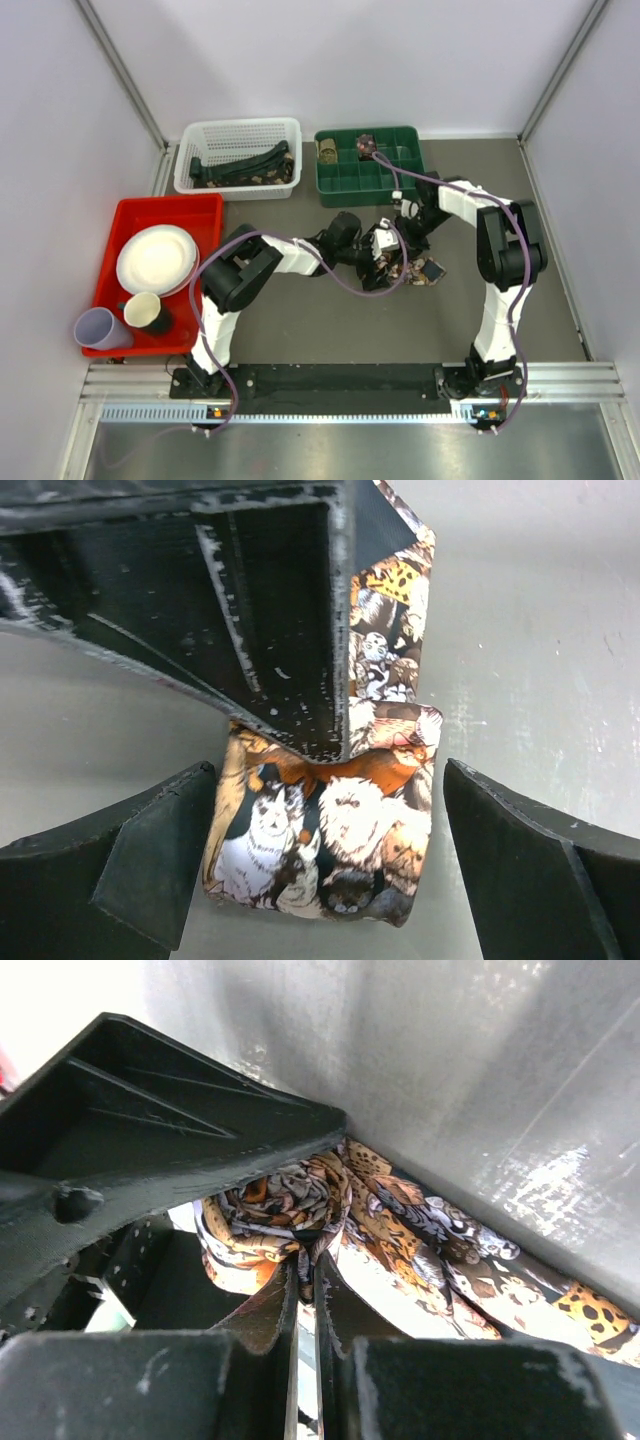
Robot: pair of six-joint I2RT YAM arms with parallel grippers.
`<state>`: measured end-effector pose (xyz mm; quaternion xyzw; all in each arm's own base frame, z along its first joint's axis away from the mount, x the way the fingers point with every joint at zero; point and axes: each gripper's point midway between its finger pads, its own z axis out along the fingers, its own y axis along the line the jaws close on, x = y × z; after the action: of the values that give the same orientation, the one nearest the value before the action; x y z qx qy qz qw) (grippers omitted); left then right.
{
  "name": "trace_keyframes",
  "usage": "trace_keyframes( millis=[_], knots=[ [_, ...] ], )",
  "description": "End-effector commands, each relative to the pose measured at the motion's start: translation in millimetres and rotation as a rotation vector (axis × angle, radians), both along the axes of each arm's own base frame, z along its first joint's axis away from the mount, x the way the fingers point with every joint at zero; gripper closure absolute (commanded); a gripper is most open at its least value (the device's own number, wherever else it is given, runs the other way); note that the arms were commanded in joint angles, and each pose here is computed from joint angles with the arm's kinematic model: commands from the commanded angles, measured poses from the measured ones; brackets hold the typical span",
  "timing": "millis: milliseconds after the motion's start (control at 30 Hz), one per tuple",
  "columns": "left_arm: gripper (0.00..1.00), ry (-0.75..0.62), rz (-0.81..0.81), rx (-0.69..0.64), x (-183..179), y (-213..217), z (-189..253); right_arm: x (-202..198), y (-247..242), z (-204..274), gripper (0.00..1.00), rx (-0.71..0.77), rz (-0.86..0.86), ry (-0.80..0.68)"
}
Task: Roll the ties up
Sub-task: Roll the tie at the center of the board.
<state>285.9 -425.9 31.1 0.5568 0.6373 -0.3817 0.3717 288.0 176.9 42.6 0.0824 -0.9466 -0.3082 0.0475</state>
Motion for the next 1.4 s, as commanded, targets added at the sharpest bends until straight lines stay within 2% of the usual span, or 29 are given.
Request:
trace_keyframes(
  millis=[0,233,633,867,1033,1200,1333,1367],
  knots=[
    [0.01,-0.003,0.042,-0.078,7.1,-0.4,4.5,25.2,-33.4,-54.1,1.00,-0.294,0.079,-0.161],
    [0.01,-0.009,0.048,-0.126,4.7,11.3,20.6,28.9,-33.9,-54.1,1.00,-0.320,0.087,-0.173],
    [0.01,0.002,0.049,-0.118,-4.5,34.0,13.6,24.9,-19.1,-79.2,1.00,-0.316,0.124,-0.140],
    [0.01,-0.012,0.036,-0.150,2.4,23.7,9.8,18.9,5.7,-88.3,1.00,-0.269,0.153,-0.126],
    [0.02,-0.001,0.020,-0.164,7.3,14.9,2.1,15.3,23.2,-90.5,1.00,-0.182,0.151,-0.106],
    [0.23,0.045,-0.017,-0.164,-2.2,12.5,-4.1,13.9,36.0,-86.7,1.00,-0.102,0.144,-0.100],
    [0.48,0.049,-0.042,-0.116,-12.6,22.6,-13.0,13.1,36.1,-85.4,1.00,-0.098,0.155,-0.105],
    [0.50,0.059,-0.047,-0.094,-17.1,27.2,-17.1,14.7,35.4,-85.3,1.00,-0.104,0.157,-0.113]
  ],
)
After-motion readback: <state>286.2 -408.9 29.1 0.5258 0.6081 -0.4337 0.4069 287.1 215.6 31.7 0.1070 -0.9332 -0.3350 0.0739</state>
